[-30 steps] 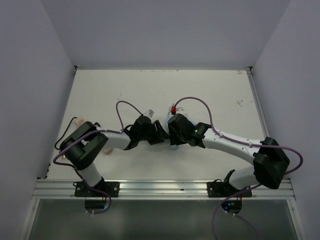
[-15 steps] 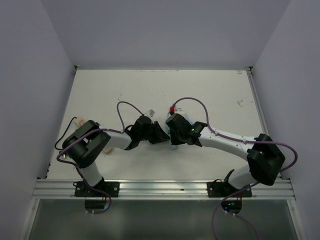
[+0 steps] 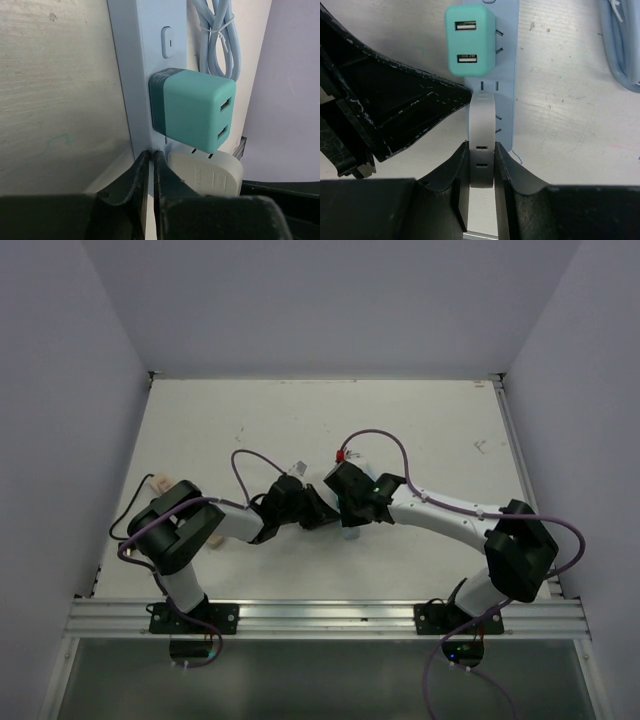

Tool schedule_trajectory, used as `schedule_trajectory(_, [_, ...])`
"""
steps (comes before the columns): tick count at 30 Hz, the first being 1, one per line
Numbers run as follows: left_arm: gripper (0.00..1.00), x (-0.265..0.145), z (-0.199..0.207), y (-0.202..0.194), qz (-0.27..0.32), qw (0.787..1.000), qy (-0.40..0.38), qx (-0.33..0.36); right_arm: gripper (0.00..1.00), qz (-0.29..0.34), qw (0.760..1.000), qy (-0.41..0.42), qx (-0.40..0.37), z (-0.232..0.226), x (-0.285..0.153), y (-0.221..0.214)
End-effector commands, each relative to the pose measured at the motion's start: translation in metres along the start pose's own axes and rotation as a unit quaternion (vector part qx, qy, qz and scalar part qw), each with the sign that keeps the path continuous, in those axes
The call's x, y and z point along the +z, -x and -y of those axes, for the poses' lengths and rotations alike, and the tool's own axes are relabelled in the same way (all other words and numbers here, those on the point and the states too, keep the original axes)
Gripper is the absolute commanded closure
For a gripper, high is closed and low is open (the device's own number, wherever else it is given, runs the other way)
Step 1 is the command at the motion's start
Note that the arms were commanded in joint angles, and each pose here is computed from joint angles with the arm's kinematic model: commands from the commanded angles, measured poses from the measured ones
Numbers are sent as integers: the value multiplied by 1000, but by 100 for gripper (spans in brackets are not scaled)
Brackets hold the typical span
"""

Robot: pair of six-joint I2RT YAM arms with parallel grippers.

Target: Pull the plug off the socket

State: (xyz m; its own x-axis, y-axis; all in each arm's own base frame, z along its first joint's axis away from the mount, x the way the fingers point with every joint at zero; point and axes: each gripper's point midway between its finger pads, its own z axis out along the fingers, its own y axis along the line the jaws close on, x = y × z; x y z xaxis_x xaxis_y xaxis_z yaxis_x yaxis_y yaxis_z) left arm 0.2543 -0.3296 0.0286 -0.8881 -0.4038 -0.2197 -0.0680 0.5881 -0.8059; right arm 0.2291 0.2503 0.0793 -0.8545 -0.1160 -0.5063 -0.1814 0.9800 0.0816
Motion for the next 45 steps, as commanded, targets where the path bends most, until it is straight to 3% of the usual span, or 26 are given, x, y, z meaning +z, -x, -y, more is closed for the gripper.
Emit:
schedule_trajectory(1, [98, -7, -84, -29, -19, 988, 156, -10, 100, 50, 998, -11, 38, -5, -25, 41])
schedule_trajectory(10, [98, -5, -98, -40, -25, 974, 223, 7, 100, 37, 998, -24, 51, -7, -31, 45])
schedule_trajectory(15, [99, -5, -92, -40, -25, 975, 221, 15, 100, 46, 997, -21, 56, -5, -40, 50])
schedule_trajectory(23, [99, -8, -80, -33, -15, 978, 205, 28, 100, 76, 988, -33, 130, 57, -46, 59])
schedule_trajectory(30, [98, -7, -67, -28, -11, 981, 189, 44, 100, 160, 954, -43, 250, 151, -56, 86])
schedule_trajectory(37, [95, -8, -49, -20, -1, 984, 166, 62, 100, 202, 887, -32, 414, 225, -32, 103])
schedule_trajectory(40, [95, -8, -46, -14, 11, 984, 165, 69, 100, 223, 871, 1, 438, 233, -17, 116])
schedule_trajectory(45, [95, -7, -42, -14, 8, 985, 156, 74, 100, 230, 876, 87, 415, 214, 10, 150])
